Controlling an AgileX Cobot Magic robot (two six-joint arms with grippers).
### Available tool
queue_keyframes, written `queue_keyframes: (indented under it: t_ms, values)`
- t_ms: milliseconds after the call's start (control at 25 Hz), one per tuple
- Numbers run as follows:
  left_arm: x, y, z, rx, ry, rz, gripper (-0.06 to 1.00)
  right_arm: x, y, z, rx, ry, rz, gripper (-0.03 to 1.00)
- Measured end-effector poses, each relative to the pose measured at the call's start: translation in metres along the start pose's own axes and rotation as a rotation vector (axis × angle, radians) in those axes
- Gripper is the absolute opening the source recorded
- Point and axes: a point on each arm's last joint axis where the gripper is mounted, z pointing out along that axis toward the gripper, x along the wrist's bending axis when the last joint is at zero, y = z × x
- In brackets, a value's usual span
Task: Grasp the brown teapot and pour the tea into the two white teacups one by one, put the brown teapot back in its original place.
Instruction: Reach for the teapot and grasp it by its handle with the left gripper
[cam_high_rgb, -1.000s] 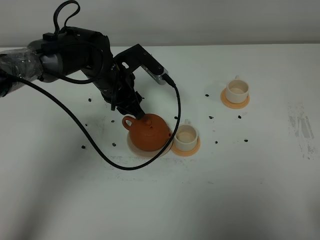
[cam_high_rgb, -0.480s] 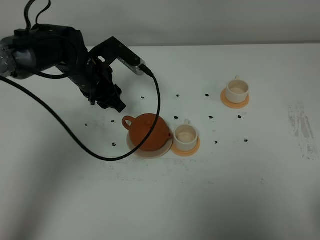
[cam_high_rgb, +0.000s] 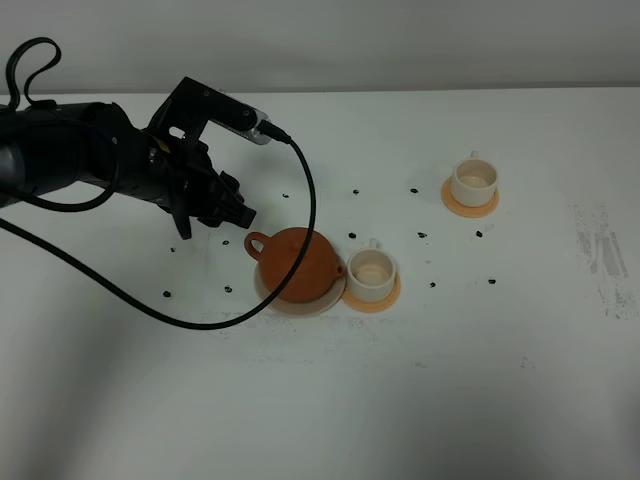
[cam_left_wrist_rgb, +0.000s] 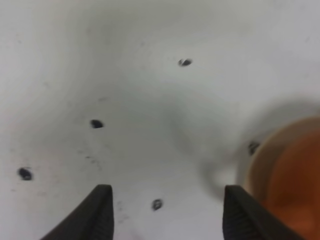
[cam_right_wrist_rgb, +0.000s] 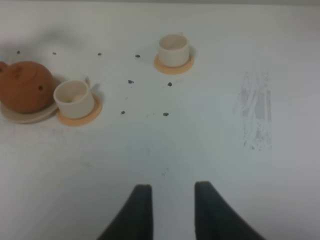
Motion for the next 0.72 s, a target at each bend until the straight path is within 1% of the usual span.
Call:
queue_keyframes:
  t_ms: [160,280,400,720]
  values:
    - [0.0,-0.001,0.011,-0.032,0.011,-0.064,0.51,0.0,0.0,0.0,0.0,0.0,0.0,0.23]
    - [-0.003,-0.009,0.024,-0.003,0.0,-0.102,0.51,0.0,0.0,0.0,0.0,0.0,0.0,0.23]
    - [-0.009,-0.014,0.032,0.021,-0.013,-0.106,0.51,0.0,0.0,0.0,0.0,0.0,0.0,0.23]
    - [-0.021,-0.012,0.035,0.011,-0.031,-0.105,0.51,0.0,0.0,0.0,0.0,0.0,0.0,0.23]
